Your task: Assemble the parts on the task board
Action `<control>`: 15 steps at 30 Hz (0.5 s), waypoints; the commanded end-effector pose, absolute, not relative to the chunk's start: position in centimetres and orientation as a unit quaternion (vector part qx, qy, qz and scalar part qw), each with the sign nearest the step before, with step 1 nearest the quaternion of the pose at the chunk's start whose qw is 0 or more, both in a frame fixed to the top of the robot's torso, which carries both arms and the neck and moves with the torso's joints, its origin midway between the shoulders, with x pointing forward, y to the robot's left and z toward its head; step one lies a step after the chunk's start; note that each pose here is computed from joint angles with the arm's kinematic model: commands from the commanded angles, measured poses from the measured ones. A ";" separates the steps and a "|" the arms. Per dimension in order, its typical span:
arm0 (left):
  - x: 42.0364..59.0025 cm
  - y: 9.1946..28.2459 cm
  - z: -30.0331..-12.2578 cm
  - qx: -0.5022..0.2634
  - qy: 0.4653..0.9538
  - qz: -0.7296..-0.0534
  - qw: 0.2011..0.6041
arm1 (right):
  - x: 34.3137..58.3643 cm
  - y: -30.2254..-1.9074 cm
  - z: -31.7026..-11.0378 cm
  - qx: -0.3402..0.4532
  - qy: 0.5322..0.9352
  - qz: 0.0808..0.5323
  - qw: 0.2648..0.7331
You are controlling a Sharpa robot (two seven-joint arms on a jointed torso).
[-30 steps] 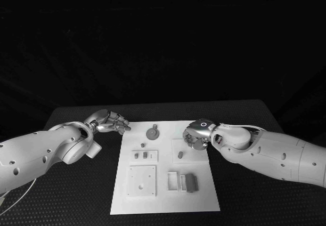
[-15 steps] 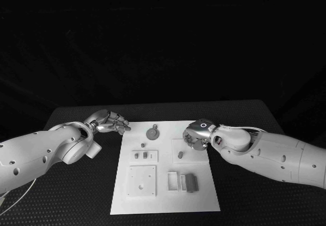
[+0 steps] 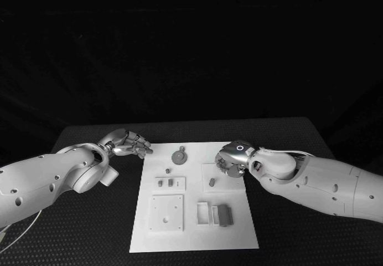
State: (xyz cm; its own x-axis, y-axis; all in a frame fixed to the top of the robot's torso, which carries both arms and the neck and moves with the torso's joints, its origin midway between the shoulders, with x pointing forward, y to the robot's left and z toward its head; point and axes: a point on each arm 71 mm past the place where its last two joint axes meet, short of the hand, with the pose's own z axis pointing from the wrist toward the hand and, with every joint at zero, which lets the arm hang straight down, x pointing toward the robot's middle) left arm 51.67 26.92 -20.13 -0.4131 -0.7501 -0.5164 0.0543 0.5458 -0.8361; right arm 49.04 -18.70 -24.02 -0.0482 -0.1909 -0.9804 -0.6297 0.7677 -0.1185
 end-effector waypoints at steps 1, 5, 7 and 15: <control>51.7 26.8 -20.1 -0.236 0.734 -0.417 0.482 | 49.0 -19.2 -24.0 -0.292 0.699 0.164 0.632; 51.7 26.9 -20.1 -0.236 0.734 -0.416 0.482 | 49.0 -19.3 -23.9 -0.290 0.696 0.166 0.636; 51.7 27.0 -20.1 -0.237 0.734 -0.415 0.482 | 49.0 -19.3 -23.8 -0.289 0.693 0.167 0.639; 51.9 27.4 -20.2 -0.239 0.733 -0.410 0.487 | 49.0 -19.3 -23.6 -0.285 0.684 0.173 0.649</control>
